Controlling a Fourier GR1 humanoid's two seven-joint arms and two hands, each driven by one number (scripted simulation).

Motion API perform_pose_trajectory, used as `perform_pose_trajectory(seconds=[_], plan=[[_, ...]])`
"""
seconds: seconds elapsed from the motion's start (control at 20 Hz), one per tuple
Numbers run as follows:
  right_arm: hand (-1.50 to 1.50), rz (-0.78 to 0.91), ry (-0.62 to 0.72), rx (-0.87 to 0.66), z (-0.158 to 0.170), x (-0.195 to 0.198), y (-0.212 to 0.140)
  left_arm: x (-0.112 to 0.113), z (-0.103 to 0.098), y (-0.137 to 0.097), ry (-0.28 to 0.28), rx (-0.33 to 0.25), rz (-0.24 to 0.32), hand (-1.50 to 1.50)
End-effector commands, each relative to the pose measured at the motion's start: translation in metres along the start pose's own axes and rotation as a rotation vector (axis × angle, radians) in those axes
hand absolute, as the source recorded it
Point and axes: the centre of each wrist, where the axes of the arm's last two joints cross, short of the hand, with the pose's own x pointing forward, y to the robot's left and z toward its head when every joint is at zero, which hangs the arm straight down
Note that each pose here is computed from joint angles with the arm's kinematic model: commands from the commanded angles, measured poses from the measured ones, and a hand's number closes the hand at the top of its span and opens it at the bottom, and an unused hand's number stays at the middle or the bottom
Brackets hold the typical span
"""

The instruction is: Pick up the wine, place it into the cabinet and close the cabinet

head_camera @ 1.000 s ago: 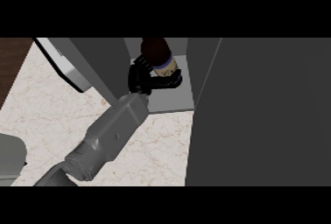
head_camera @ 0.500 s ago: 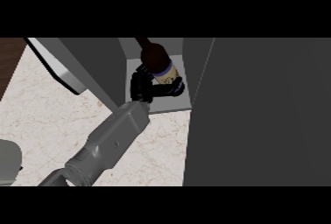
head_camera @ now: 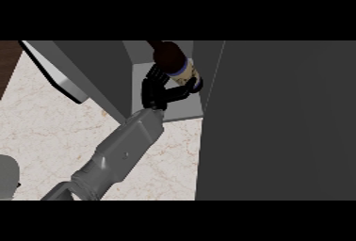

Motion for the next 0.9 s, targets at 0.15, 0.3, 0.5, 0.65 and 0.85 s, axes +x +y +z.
perform_pose_trajectory(seconds=[0.15,0.3,0.5,0.65,0.85], plan=[[-1.5,-0.006,-0.003,-0.006,-0.005,-0.007,-0.003,0.011,-0.004,-0.02,-0.024,0.042,0.024,-1.5],[-1.5,-0.002,0.007,0.007,-0.005,-0.001,-0.002,0.005,-0.002,-0.012,-0.039,0.053,0.005,-1.5],[-1.5,0.003,-0.007,-0.006,0.001,-0.004,-0.01,0.013,-0.009,-0.021,-0.031,0.052,-0.037,-1.5],[-1.5,0.025,-0.015,0.007,-0.006,-0.001,-0.009,0.005,-0.007,-0.009,-0.074,0.043,-0.125,-1.5],[-1.5,0.001,-0.012,0.005,-0.005,-0.002,0.003,0.006,-0.005,-0.017,-0.09,-0.029,-0.194,-1.5]])
